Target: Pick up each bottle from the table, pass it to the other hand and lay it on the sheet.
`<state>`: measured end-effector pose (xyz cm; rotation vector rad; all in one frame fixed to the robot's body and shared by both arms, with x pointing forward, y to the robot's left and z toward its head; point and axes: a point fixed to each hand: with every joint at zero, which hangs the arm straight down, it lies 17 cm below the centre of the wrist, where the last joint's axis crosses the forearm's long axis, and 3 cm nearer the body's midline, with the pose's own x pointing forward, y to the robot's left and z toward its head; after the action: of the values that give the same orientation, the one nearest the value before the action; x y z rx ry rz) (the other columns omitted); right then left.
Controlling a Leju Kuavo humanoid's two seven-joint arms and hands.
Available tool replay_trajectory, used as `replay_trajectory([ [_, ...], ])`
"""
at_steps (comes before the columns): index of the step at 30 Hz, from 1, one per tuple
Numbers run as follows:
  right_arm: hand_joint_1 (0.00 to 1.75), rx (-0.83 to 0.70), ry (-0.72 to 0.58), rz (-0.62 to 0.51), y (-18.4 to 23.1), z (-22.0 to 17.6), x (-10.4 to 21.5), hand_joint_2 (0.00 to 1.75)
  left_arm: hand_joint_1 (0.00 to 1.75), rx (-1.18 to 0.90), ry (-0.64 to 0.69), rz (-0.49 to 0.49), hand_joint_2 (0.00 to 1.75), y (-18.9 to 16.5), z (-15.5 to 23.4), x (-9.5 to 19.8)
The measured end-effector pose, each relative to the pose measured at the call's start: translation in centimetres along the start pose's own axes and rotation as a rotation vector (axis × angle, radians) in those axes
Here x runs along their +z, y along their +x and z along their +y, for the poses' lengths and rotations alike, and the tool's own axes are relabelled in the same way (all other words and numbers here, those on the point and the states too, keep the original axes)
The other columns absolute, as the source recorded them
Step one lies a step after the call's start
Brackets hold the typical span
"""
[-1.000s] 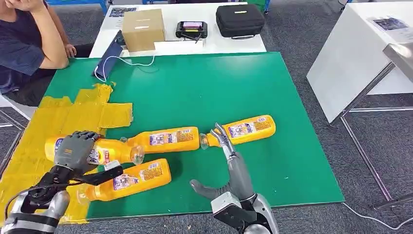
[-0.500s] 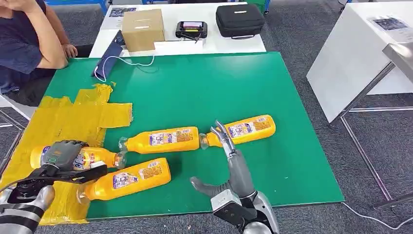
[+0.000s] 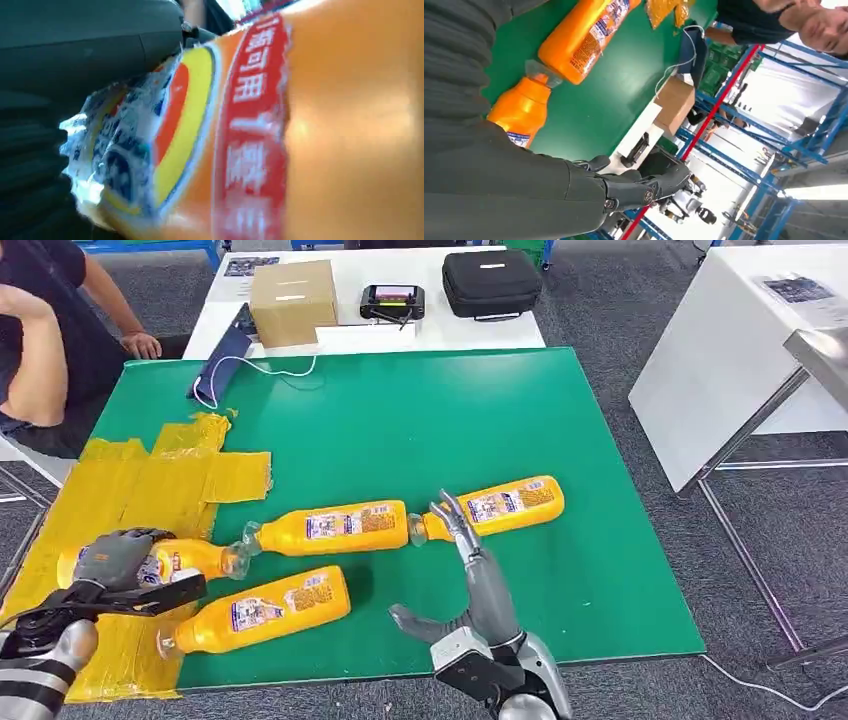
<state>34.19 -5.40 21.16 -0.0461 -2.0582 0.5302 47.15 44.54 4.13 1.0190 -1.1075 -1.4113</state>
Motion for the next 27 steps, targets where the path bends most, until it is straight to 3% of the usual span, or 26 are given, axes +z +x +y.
replay_trajectory([
  [8,0.0,0.019,0.058,0.001,-0.6,1.6,0.6,1.75,0.0,0.249,0.008,-0.128,0.0,1.9,-1.0,3.3],
  [14,0.0,0.032,0.086,0.004,-0.9,2.5,0.8,1.75,0.0,0.28,0.027,-0.154,0.0,2.7,-0.4,4.7],
  [23,0.0,0.039,0.104,0.012,-1.1,2.9,1.0,1.75,0.0,0.357,0.111,-0.189,0.0,4.0,2.0,5.1],
  [27,0.0,0.049,0.113,0.015,-1.3,3.1,1.3,1.75,0.0,0.535,0.2,-0.22,0.0,5.3,4.2,5.5],
])
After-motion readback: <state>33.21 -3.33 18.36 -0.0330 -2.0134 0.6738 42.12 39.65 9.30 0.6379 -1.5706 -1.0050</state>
